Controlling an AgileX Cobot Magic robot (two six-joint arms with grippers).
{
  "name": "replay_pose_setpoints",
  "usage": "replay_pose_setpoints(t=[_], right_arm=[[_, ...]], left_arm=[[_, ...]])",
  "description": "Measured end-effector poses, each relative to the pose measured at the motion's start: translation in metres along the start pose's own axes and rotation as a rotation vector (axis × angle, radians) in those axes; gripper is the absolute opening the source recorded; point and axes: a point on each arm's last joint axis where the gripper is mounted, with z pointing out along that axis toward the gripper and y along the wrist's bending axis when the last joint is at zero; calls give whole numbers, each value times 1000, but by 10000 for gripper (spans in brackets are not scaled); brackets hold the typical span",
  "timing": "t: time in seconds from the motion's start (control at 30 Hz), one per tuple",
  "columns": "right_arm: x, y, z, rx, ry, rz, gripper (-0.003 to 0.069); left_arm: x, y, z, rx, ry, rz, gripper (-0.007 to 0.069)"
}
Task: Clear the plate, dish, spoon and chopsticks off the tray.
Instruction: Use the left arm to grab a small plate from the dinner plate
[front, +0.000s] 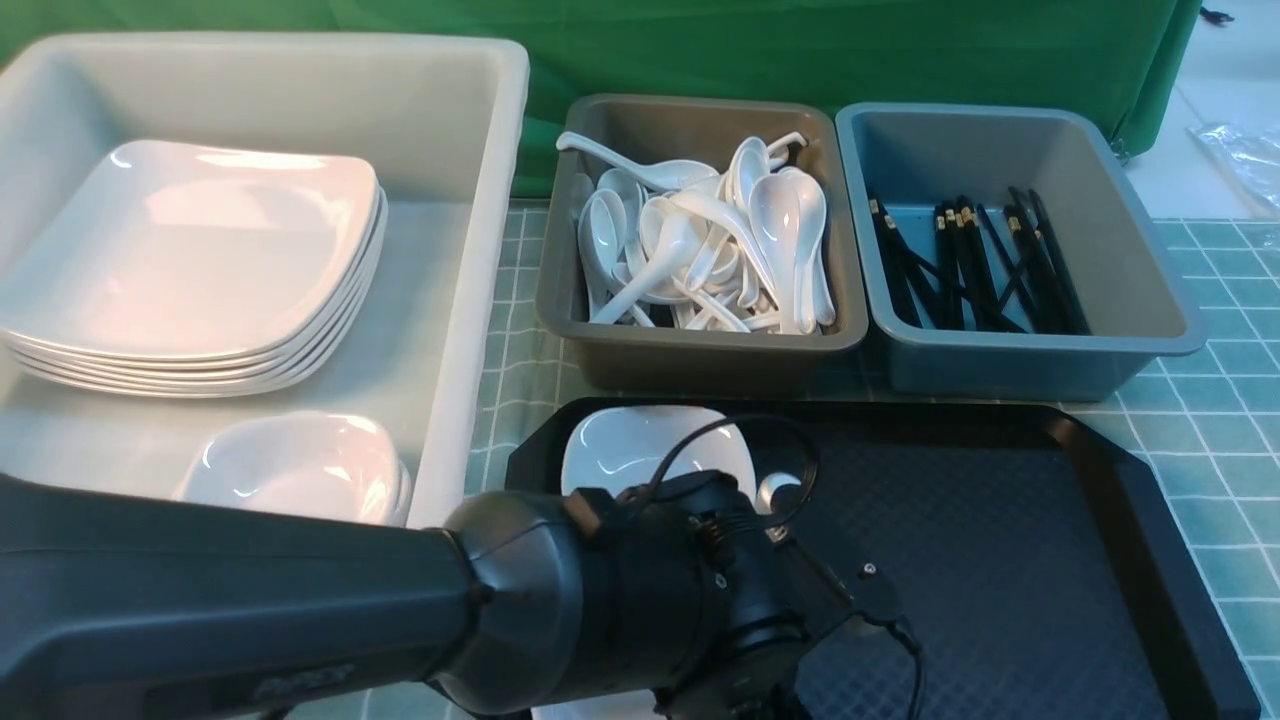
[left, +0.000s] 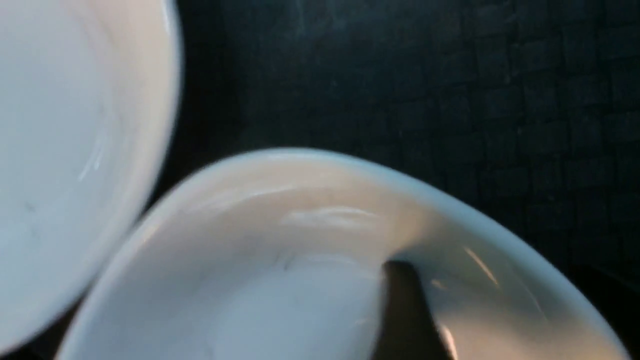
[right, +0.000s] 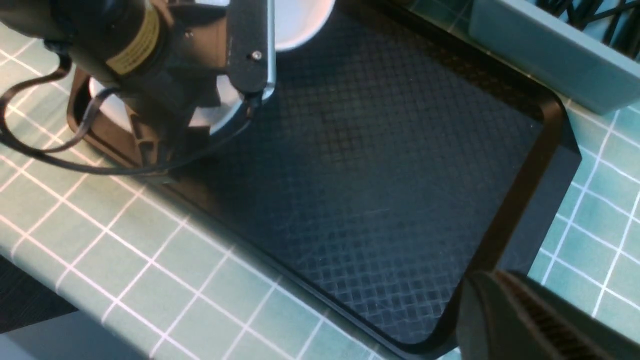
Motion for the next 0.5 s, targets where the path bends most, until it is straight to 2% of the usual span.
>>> replay_pose_setpoints(t=[0.03, 0.07, 0.1, 0.23, 0.3, 0.37, 0.5], right_arm=[[0, 0, 0, 0, 0, -1, 20], [0, 0, 0, 0, 0, -3, 20], [0, 0, 0, 0, 0, -3, 20], [0, 0, 0, 0, 0, -3, 20], [0, 0, 0, 0, -1, -3, 20], [0, 0, 0, -1, -5, -3, 20], [-2, 0, 0, -6, -30, -3, 20]], left_arm=[[0, 0, -1, 3, 5, -12, 309], [2, 0, -4, 6, 17, -27, 232], [2, -1, -9, 9, 11, -26, 205], [1, -12, -25, 45, -24, -25, 165], [2, -27, -54, 89, -90, -14, 76], [4, -33, -76, 118, -129, -13, 35], [12, -26, -135, 136, -226, -21, 18]])
